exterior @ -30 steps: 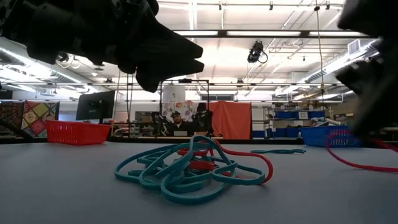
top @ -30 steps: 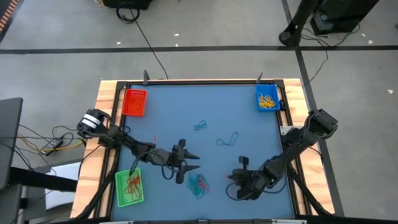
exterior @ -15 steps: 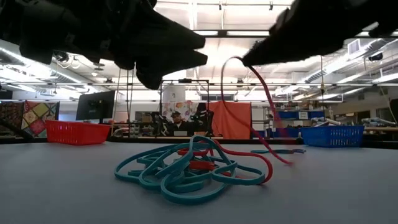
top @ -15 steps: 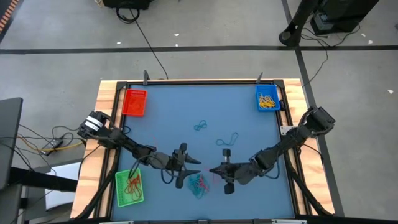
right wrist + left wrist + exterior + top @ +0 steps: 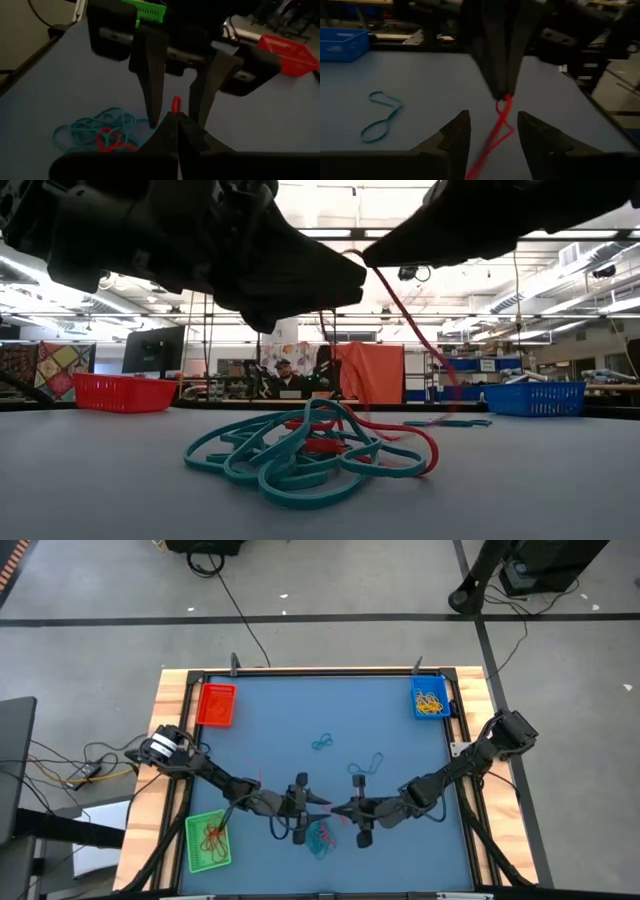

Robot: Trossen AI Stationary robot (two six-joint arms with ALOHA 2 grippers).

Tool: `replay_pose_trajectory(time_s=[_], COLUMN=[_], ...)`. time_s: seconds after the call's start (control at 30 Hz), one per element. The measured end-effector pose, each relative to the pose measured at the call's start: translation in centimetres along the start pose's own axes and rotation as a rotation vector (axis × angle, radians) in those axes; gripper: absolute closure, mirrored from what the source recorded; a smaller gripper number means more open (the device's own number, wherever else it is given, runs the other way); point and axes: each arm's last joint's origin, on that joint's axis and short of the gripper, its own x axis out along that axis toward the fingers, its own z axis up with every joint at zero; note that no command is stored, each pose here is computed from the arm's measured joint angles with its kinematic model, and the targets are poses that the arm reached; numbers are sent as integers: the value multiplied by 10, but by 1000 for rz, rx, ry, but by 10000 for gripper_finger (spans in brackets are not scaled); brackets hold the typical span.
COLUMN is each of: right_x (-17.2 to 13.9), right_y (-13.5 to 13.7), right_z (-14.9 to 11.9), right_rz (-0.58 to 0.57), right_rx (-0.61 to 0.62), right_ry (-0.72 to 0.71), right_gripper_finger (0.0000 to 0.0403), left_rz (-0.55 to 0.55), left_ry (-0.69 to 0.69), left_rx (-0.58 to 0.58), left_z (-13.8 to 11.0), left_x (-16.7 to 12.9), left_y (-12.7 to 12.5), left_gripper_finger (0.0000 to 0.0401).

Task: Sort rubber bands into baskets
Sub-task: Put the red rubber band into the green basket

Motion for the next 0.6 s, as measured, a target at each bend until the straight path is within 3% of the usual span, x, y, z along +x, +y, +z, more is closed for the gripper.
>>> replay_pose_trajectory(time_s=[0.1,0.23,0.43,0.6], right_x=[-1,-1,-1,-3], right_y=[1,1,-1,-5], right_z=[2,2,2,1], right_rz=[-10,-23,-52,-271], right_rx=[-10,1,44,29], right_ry=[-15,-20,-21,-15], right_gripper_finger=[401,394,368,344], left_rz=[4,-2,-5,62], left_ry=[-3,9,54,173], left_rx=[4,8,11,-23], left_z=[0,-1,0,13], left_x=[0,-1,-5,-20], left_y=[-1,-2,-3,1], left_gripper_finger=[285,380,396,398])
